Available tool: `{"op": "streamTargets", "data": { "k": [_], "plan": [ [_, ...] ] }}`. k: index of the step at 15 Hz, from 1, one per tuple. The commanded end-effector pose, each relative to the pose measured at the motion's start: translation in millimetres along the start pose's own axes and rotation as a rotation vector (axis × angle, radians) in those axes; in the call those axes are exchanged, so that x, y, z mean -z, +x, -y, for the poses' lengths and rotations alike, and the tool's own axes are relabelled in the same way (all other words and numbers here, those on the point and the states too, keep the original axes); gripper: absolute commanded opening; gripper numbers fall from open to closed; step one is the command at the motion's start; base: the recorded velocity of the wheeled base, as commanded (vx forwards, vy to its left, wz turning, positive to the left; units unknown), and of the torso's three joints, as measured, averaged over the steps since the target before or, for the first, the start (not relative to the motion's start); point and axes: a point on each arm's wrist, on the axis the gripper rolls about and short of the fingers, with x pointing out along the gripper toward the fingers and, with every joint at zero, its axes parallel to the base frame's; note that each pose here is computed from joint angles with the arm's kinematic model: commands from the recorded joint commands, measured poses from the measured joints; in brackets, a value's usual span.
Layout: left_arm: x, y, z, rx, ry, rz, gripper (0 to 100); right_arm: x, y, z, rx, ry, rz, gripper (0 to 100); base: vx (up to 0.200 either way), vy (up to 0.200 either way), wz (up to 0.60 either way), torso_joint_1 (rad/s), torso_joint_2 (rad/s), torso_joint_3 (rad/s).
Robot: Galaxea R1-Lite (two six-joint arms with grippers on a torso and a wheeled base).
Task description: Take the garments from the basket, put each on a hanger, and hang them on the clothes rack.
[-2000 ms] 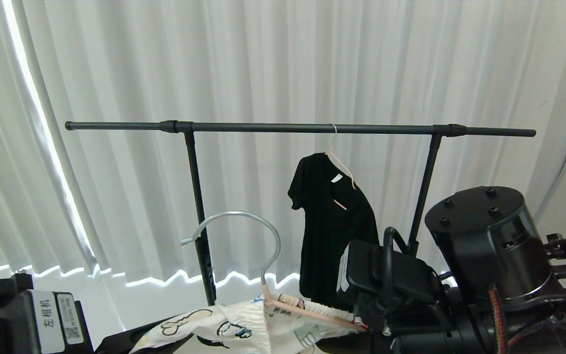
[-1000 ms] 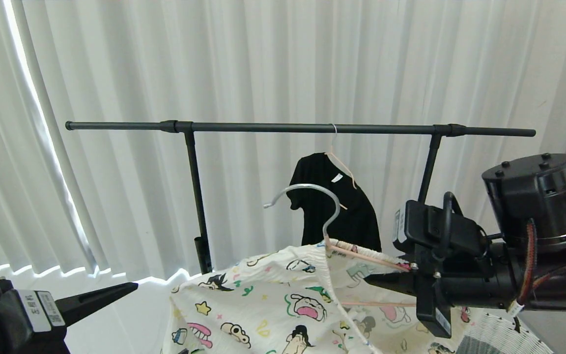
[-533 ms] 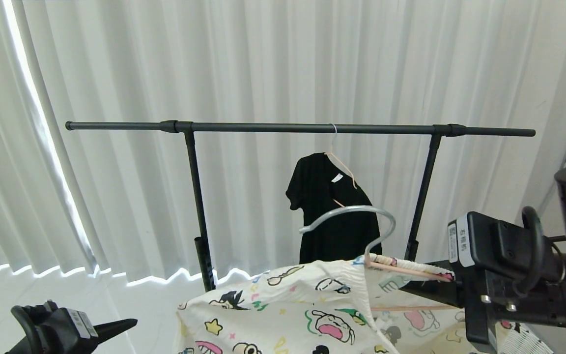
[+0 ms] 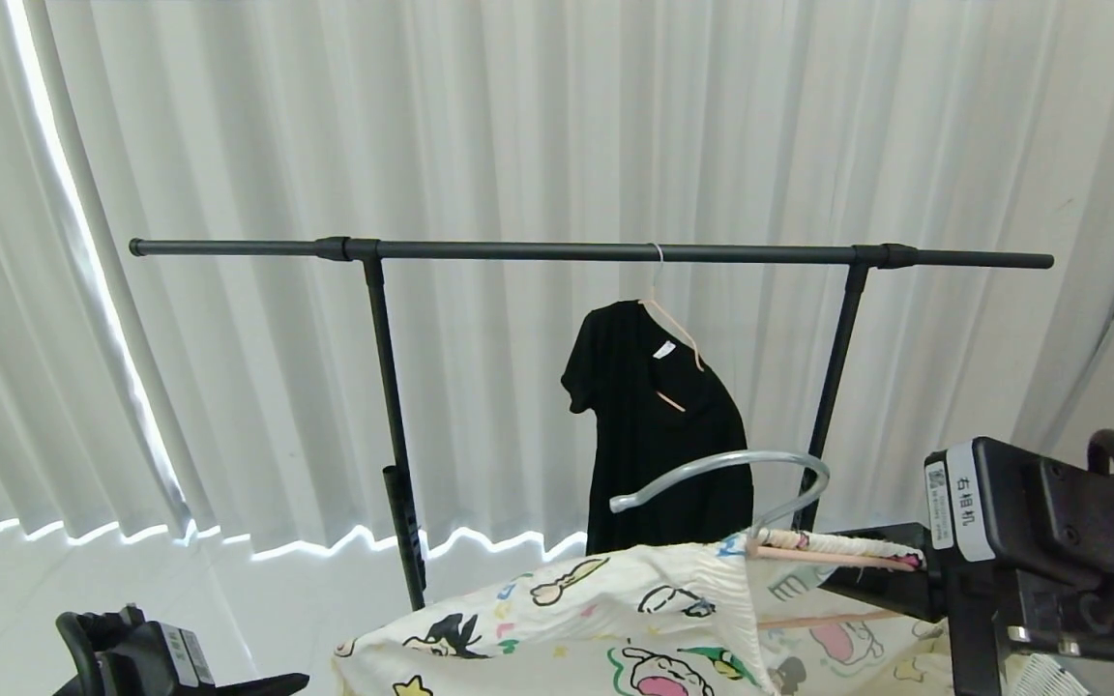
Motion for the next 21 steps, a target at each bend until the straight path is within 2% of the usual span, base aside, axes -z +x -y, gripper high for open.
{"op": "streamTargets", "data": {
  "k": [1,6,10,12,16,19,21],
  "plan": [
    [-1.2,0.1,-0.2,0.001,0.001,0.004,0,-1.9,0.6,-1.1,-0.003,-0.007,0.011,0,0.0,0.0,0.0,0.0,0.0,0.0],
    [0.3,0.5,-0.4,-0.006,-0.004,-0.006,0,-2.3,0.7,-1.5,-0.004,-0.005,0.013,0,0.0,0.0,0.0,0.0,0.0,0.0],
    [4.4,-0.8,-7.2,-0.106,-0.044,-0.033,0,-2.8,0.5,0.2,0.011,-0.002,0.022,0,0.0,0.0,0.0,0.0,0.0,0.0],
    [12.4,0.7,-12.5,-0.182,-0.079,-0.091,0,-2.5,-0.2,4.0,0.035,0.001,0.031,0,0.0,0.0,0.0,0.0,0.0,0.0],
    [14.3,8.1,-22.6,-0.313,-0.115,-0.189,0,-1.3,-0.2,16.4,0.107,0.01,0.055,0,0.0,0.0,0.0,0.0,0.0,0.0],
    [12.1,8.0,-22.2,-0.31,-0.106,-0.179,0,-2.0,-1.4,17.6,0.116,0.027,0.064,0,0.0,0.0,0.0,0.0,0.0,0.0],
    [7.4,5.8,-22.2,-0.314,-0.094,-0.147,0,-2.0,-1.4,17.6,0.116,0.027,0.064,0,0.0,0.0,0.0,0.0,0.0,0.0]
  ]
}}
